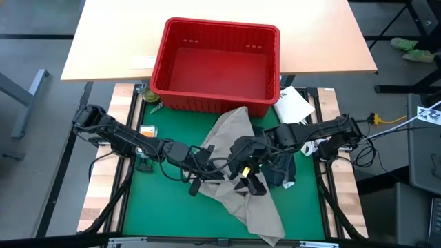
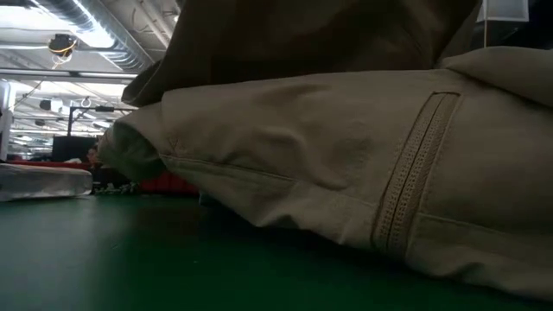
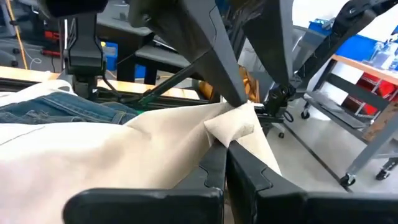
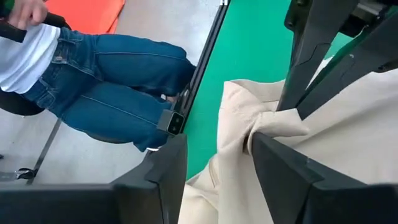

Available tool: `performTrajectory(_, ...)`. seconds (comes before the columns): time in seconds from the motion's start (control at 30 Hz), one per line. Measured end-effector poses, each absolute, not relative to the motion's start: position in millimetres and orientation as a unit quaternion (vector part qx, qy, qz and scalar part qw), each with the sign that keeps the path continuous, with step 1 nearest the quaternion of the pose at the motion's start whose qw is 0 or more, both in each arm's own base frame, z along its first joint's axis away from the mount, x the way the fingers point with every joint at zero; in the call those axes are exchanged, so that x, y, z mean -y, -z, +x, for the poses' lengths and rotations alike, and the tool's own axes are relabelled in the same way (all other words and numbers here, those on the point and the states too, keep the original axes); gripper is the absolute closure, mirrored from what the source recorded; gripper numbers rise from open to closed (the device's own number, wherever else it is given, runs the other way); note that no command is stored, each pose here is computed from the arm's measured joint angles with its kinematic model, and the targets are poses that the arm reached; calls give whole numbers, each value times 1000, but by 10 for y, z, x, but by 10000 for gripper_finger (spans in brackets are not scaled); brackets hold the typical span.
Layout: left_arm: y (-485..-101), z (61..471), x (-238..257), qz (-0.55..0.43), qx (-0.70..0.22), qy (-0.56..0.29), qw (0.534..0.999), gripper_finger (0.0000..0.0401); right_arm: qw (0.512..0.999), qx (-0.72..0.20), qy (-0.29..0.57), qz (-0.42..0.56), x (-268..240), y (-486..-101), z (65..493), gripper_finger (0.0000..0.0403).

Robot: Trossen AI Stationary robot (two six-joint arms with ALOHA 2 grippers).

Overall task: Fold Laundry from Bin
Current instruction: Fold the gray shorts

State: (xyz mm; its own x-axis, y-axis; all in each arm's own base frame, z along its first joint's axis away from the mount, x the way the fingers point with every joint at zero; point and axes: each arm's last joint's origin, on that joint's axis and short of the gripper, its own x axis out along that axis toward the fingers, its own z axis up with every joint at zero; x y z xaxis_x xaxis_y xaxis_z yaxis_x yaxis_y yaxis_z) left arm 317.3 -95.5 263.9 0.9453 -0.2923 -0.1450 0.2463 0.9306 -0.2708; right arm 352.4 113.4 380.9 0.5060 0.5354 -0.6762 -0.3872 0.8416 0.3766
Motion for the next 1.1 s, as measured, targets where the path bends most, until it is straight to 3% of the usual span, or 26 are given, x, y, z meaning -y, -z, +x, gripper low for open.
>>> performTrajectory(0.5, -2676, 3178, 954, -128, -72, 138, 979, 401, 891, -421, -166, 45, -1109, -3670, 3663, 228)
performTrajectory(0.6, -2672, 3178, 953, -112, -72, 140, 981, 400, 887, -430, -166, 40, -1112, -3632, 3675, 261)
performTrajectory(0.8, -2669, 3176, 957, -59, -66, 149, 985, 358, 882, -439, -169, 27, -1119, -3584, 3692, 387)
performTrajectory(0.97, -2761, 3126, 937, -41, -50, 150, 987, 309, 866, -469, -171, 27, -1108, -3599, 3578, 372)
performTrajectory(1.1, -3004, 2969, 870, -7, -14, 146, 989, 290, 830, -530, -171, 21, -1094, -3642, 3325, 391)
